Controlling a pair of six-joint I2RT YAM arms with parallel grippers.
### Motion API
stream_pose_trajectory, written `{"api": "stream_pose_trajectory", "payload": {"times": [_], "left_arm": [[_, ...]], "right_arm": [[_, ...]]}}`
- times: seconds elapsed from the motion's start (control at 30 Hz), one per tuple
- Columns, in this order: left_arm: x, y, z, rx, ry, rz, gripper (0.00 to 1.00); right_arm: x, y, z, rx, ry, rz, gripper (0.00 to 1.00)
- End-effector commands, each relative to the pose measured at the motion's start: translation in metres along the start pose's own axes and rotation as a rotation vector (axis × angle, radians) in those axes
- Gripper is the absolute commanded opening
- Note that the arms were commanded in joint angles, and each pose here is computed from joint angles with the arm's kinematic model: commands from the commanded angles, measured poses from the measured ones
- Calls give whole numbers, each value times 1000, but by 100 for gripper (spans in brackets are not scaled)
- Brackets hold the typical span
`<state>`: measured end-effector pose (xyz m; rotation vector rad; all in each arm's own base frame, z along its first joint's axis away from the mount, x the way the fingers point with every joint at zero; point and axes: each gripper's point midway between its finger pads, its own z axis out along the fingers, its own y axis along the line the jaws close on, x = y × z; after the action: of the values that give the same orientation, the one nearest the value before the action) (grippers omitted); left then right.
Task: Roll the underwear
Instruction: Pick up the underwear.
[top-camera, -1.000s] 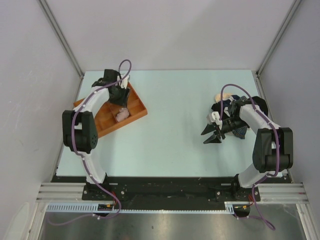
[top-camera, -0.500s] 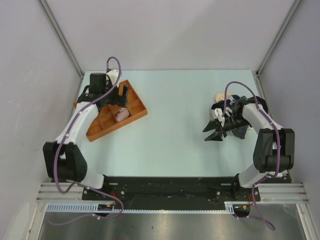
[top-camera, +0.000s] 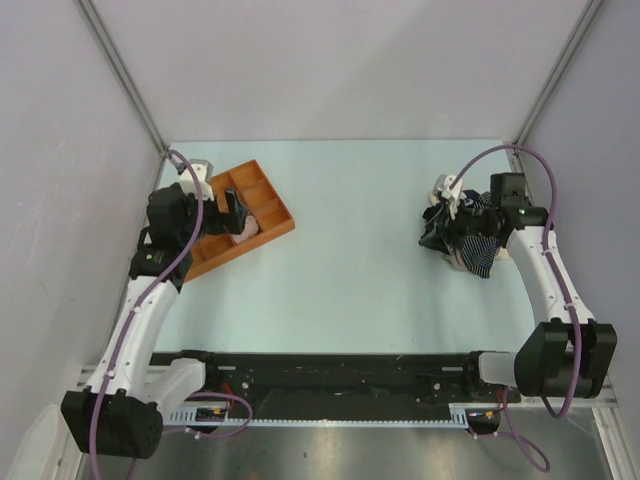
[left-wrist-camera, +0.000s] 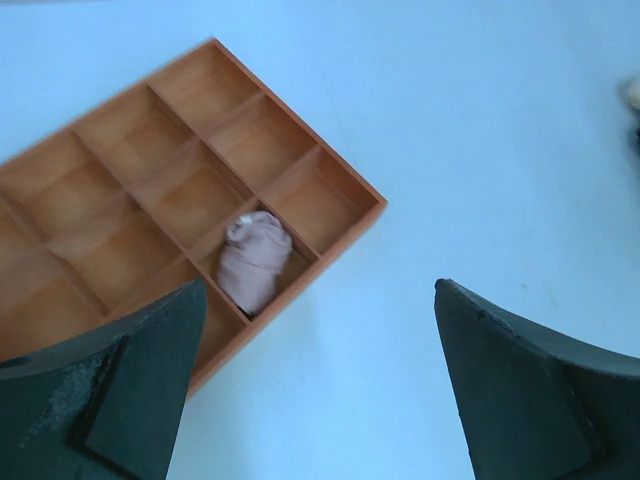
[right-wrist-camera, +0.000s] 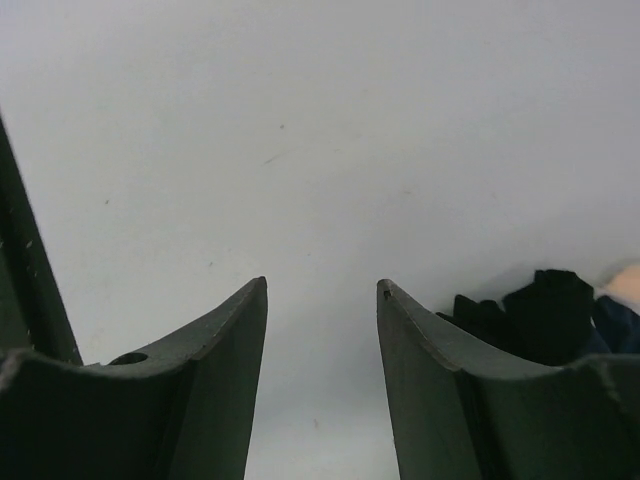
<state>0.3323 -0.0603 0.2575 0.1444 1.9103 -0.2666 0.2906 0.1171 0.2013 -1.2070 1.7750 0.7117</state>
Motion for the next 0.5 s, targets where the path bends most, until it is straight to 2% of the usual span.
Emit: {"api": "stream_pose_trajectory", "payload": {"times": [0.0, 0.13, 0.27, 0.47], "left_arm": [[28, -25, -4, 146, 79, -63, 100], [44, -29, -16, 156, 71, -61, 100], [52, -23, -22, 124, 60, -46, 100], [56, -32, -23, 176, 73, -49, 100]], "right_arm": [[-38, -44, -13, 239, -64, 134, 52], [-42, -59, -17, 314, -80, 173, 53], [-42, -57, -15, 294, -88, 199, 53], [-36, -54, -15, 296, -71, 217, 53]]}}
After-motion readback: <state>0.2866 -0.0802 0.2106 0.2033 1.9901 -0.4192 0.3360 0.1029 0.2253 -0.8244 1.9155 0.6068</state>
